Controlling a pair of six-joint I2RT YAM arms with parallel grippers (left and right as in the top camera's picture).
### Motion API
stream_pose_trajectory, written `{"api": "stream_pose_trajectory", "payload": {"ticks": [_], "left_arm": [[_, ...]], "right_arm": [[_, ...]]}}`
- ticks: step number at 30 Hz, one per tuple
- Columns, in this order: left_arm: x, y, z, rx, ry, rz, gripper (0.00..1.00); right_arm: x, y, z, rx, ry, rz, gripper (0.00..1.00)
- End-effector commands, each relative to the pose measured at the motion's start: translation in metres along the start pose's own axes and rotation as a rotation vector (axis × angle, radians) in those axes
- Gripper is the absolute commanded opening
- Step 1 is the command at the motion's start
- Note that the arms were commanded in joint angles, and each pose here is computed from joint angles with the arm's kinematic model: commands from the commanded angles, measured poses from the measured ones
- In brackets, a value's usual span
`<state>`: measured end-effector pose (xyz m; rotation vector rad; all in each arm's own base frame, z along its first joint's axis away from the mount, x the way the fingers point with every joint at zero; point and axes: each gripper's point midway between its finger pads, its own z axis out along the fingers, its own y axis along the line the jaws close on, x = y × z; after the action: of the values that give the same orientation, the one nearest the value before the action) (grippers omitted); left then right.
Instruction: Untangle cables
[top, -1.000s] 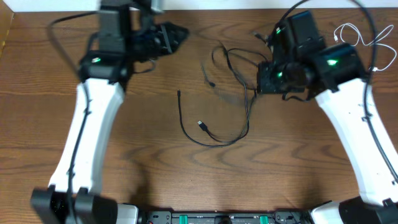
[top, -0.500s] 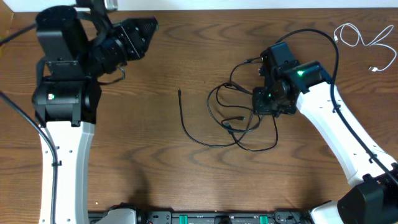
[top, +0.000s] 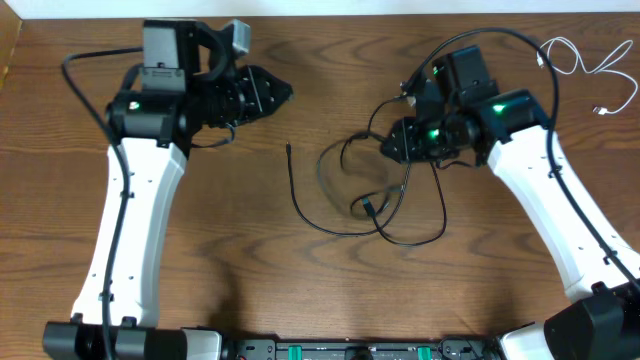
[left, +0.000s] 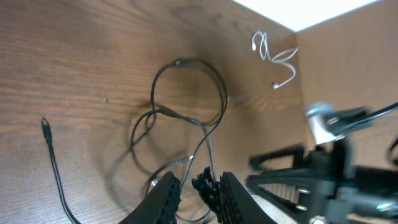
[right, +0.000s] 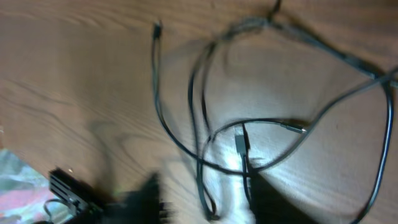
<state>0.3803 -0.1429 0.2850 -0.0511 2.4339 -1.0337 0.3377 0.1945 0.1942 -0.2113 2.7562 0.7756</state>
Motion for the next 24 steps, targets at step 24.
{"api": "stream_pose_trajectory", "payload": {"ticks": [24], "left_arm": [[0.120, 0.040, 0.056, -0.282, 0.338, -0.087, 0.22]], "right_arm": [[0.017, -0.080, -0.010, 0.147, 0.048, 0.218, 0.78]]}}
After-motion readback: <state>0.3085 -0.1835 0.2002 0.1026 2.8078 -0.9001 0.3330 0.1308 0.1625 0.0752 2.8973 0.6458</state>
